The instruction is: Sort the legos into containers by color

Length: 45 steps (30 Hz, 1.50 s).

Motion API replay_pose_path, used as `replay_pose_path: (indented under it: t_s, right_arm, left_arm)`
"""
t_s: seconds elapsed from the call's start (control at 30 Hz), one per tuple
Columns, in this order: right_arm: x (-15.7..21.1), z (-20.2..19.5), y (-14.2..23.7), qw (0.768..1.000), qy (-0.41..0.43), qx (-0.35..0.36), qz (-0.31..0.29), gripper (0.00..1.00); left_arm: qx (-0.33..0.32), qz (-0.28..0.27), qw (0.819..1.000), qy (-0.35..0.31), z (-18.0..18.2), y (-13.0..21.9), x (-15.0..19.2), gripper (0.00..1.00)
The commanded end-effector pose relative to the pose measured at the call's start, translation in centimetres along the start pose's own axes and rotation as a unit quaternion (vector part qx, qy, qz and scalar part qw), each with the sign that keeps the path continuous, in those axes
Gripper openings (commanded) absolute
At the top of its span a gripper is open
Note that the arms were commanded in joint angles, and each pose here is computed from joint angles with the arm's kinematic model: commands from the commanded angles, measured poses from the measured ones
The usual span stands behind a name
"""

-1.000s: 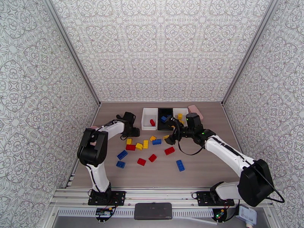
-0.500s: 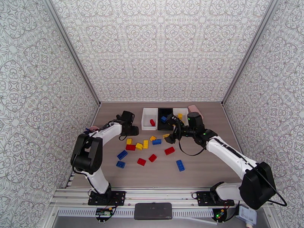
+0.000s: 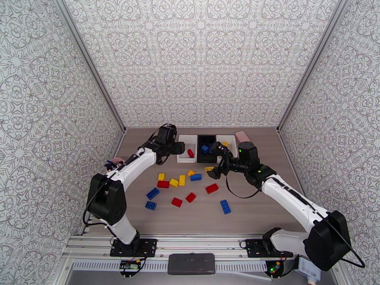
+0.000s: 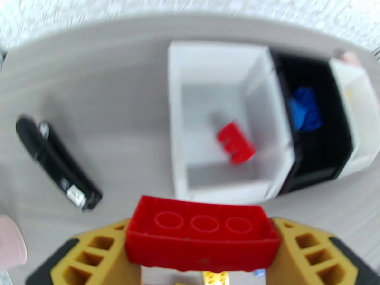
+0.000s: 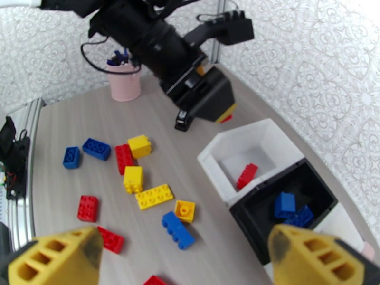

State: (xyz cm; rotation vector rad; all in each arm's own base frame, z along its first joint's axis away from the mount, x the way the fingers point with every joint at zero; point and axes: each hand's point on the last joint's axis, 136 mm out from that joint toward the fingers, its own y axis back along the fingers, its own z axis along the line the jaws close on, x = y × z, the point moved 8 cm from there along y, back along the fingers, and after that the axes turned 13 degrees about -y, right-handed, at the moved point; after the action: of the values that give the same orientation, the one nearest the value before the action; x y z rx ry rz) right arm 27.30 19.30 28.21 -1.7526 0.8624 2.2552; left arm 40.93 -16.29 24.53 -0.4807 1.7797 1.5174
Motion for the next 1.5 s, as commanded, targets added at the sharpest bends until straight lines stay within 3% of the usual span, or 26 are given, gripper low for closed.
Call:
replay_pose_path:
  t_s: [0.0,0.3,0.77,1.2,1.47]
  right_arm:
    - [0.0,-0.2,0.3,1.0,0.0,0.028,-0.012,0.97]
    - [0.3,-0.9,-0.3,0.999,-0.003,0.044,-0.007,0.97]
    - [0.5,-1.4,-0.7,0.999,-0.006,0.051,0.005,0.97]
    - [-0.3,-2.2,0.7,0.991,-0.012,0.131,-0.024,0.97]
    - [-0.6,-2.0,1.1,0.991,-0.013,0.129,-0.03,0.97]
  left_arm:
    - [0.01,-0.014,1.0,0.003,-0.6,-2.1,-1.7,0.64]
    - [0.02,-0.015,1.0,-0.005,-1.5,-6.7,-4.3,0.64]
    - [0.035,0.028,0.999,0.012,-1.0,-13.0,-3.9,0.64]
    - [0.031,0.049,0.998,0.015,-1.2,-13.2,-3.0,0.66]
    - [0.036,0.03,0.999,0.008,-1.0,-11.4,-4.2,0.8]
